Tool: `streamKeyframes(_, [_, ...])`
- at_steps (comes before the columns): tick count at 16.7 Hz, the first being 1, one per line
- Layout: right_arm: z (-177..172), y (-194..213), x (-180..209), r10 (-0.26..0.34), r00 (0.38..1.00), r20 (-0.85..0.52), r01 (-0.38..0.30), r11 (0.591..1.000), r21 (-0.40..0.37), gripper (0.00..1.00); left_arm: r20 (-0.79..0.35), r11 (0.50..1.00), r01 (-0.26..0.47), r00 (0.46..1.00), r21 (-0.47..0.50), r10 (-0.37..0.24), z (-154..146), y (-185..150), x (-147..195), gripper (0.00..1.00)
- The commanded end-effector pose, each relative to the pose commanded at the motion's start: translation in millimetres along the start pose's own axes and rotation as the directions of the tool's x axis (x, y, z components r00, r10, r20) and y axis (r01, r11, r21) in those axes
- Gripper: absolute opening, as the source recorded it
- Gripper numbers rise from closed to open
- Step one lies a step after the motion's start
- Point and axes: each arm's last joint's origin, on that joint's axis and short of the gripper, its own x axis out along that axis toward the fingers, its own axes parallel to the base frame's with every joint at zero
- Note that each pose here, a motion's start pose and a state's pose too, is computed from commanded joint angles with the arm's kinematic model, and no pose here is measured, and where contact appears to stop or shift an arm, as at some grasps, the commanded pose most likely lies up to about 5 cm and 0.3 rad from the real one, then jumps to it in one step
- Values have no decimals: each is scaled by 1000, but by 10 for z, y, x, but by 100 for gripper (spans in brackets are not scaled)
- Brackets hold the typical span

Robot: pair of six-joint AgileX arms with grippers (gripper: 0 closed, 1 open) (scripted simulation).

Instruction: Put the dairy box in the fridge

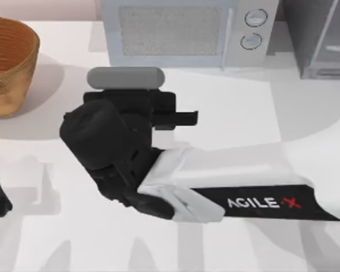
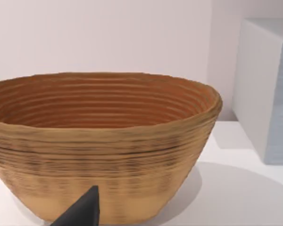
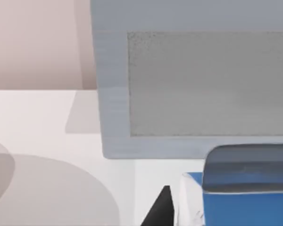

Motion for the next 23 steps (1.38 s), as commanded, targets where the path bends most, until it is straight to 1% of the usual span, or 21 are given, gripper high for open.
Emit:
streamKeyframes(2, [14, -39, 23, -5, 1000, -3, 5, 1000, -1, 0, 0, 1000, 0, 1000, 0, 0, 0, 0, 0, 100])
streamKeyframes(4, [74, -239, 131, -23, 1000, -20, 23, 1000, -8, 0, 0, 1000, 0, 1000, 0, 0, 0, 0, 0, 100])
streamKeyframes(6, [154, -580, 259, -38, 998, -55, 37, 999, -15, 0, 0, 1000, 0, 1000, 0, 0, 0, 0, 0, 100])
streamKeyframes(9, [275, -1249, 277, -16, 992, -128, 14, 1000, -14, 0, 0, 1000, 0, 1000, 0, 0, 0, 0, 0, 100])
streamKeyframes(11, [327, -1744, 167, 19, 985, -172, -19, 1000, 2, 0, 0, 1000, 0, 1000, 0, 0, 0, 0, 0, 100])
streamKeyframes(13, [341, -2177, -27, 65, 979, -193, -62, 998, 24, 0, 0, 1000, 0, 1000, 0, 0, 0, 0, 0, 100])
streamKeyframes(16, [363, -2598, -351, 153, 975, -161, -147, 988, 46, 0, 0, 1000, 0, 1000, 0, 0, 0, 0, 0, 100])
streamKeyframes(18, [304, -2800, -500, 191, 970, -149, -187, 982, 37, 0, 0, 1000, 0, 1000, 0, 0, 0, 0, 0, 100])
streamKeyframes(20, [186, -2991, -611, 204, 967, -152, -202, 979, 30, 0, 0, 1000, 0, 1000, 0, 0, 0, 0, 0, 100])
streamKeyframes(21, [135, -3098, -673, 199, 970, -139, -196, 980, 34, 0, 0, 1000, 0, 1000, 0, 0, 0, 0, 0, 100])
streamKeyframes(23, [71, -3316, -816, 167, 983, -76, -164, 985, 52, 0, 0, 1000, 0, 1000, 0, 0, 0, 0, 0, 100])
